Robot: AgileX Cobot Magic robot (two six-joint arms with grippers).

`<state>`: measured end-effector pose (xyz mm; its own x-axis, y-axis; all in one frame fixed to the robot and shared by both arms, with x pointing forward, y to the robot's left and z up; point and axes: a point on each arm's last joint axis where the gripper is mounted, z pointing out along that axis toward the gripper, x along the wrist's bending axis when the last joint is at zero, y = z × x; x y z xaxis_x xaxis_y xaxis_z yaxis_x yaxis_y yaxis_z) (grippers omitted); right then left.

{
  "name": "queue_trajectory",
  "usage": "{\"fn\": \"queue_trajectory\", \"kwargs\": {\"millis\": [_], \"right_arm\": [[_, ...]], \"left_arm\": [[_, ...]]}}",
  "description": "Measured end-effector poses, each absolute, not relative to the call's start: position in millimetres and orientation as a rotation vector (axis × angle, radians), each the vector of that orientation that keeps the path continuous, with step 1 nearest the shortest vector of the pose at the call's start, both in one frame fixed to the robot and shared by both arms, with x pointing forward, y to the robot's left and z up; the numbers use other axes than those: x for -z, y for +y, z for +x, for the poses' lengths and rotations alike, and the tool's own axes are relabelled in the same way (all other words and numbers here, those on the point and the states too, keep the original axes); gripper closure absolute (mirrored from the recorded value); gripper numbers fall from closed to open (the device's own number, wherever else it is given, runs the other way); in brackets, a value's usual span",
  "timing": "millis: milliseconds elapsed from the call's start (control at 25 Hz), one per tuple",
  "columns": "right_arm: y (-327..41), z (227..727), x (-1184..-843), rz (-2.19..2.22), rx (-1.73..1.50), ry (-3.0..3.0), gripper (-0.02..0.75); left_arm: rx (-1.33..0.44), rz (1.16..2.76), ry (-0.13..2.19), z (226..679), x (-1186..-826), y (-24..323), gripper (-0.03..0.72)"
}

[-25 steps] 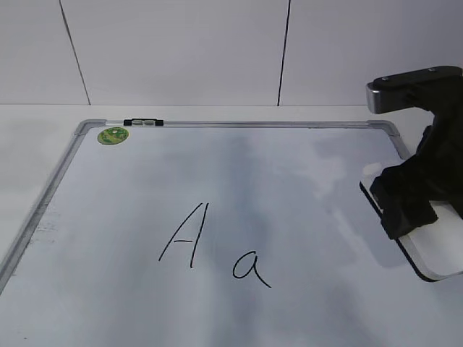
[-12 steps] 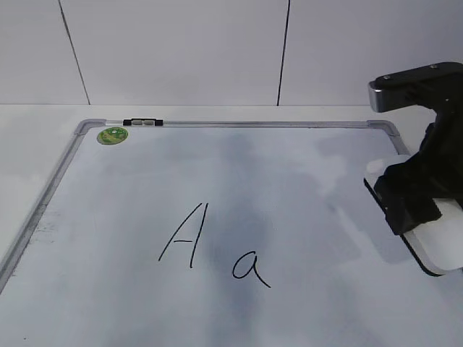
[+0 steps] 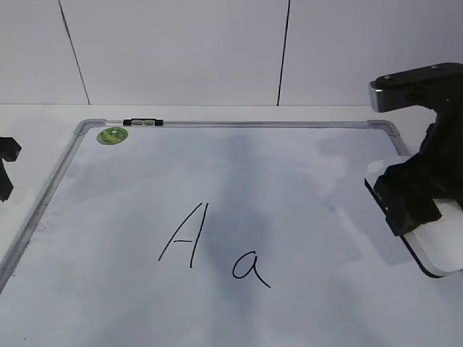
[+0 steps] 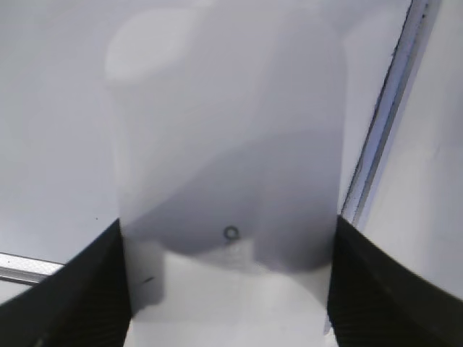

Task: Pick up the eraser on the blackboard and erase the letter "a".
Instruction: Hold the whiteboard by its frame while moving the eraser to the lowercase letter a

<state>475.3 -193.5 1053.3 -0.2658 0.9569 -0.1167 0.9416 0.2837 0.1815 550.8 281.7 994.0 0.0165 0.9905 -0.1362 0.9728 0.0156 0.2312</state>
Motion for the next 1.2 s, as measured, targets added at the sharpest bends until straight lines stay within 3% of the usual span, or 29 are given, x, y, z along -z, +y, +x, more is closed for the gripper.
{"fn": "queue_trajectory", "kwargs": {"millis": [320, 1200], "right_arm": [[-193, 475, -1053, 1.774, -0.112, 2.352, 0.179], [-191, 477, -1047, 1.787, -0.086, 2.366, 0.179]], "left_arm": [[-0.004, 2.073, 2.086, 565, -967, 281, 0.454], [0.203, 2.129, 2.158, 595, -934, 277, 0.454]]}}
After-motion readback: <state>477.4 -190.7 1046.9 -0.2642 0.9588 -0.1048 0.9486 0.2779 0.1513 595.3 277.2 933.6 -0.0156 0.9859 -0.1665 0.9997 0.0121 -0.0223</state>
